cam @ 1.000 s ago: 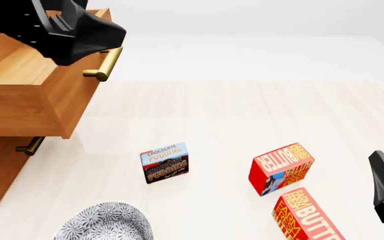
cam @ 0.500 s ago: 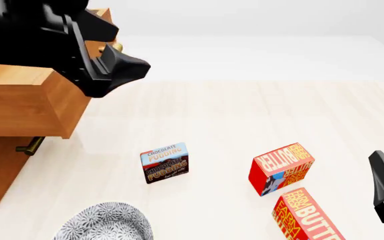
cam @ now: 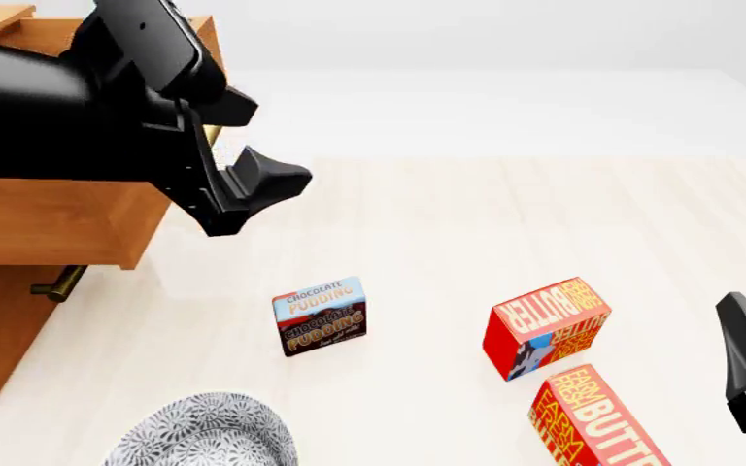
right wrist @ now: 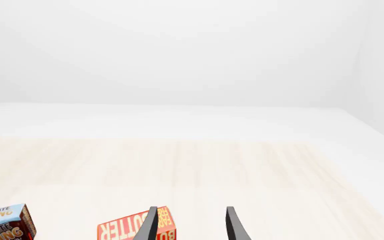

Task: Put the chocolate pudding in the top drawer of the cabinet and close it.

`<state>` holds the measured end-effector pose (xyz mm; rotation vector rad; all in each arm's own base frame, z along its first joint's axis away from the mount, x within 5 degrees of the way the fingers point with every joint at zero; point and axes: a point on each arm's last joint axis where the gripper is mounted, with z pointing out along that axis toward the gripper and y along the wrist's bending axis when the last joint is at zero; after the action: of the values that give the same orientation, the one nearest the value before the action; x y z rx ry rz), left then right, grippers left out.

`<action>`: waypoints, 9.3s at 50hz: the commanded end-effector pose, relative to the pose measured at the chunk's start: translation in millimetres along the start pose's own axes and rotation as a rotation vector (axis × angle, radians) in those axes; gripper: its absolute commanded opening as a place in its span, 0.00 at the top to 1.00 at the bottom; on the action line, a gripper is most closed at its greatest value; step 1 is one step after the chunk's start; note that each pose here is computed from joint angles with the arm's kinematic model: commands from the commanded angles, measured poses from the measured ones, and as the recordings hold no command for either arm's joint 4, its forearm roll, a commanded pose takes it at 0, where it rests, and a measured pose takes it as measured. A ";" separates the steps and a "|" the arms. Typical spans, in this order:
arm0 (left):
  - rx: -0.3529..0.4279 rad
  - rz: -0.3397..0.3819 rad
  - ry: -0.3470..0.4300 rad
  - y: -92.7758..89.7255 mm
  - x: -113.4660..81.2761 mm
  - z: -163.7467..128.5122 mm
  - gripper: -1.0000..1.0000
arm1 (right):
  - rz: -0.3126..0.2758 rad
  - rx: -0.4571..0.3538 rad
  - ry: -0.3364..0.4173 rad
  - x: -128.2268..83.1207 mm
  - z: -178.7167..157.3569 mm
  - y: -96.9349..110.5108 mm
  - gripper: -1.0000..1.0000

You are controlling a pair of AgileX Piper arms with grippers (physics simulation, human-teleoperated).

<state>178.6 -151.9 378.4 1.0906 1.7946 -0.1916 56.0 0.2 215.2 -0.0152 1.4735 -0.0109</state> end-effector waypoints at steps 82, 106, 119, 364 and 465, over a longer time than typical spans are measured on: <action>0.057 -0.067 0.204 -29.7 90.7 115.9 0.00 | 0.000 0.000 0.000 0.0 0.0 0.0 0.00; 0.064 -0.050 0.225 -34.8 105.8 126.2 0.00 | 0.000 0.000 0.000 0.0 0.0 0.0 0.00; 0.067 -0.029 0.248 -35.8 117.8 134.0 0.00 | 0.000 0.000 0.000 0.0 0.0 0.0 0.00; -0.003 0.101 -0.265 -34.0 46.0 -94.4 1.00 | 0.000 0.000 0.000 0.0 0.0 0.0 0.00; -0.407 -0.319 -0.002 81.1 -16.4 -122.7 1.00 | 0.000 0.000 0.000 0.0 0.0 0.0 0.00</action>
<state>136.1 -47.0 489.7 0.5716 1.8347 -0.0414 56.0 0.2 215.3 -0.0152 1.4734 -0.0109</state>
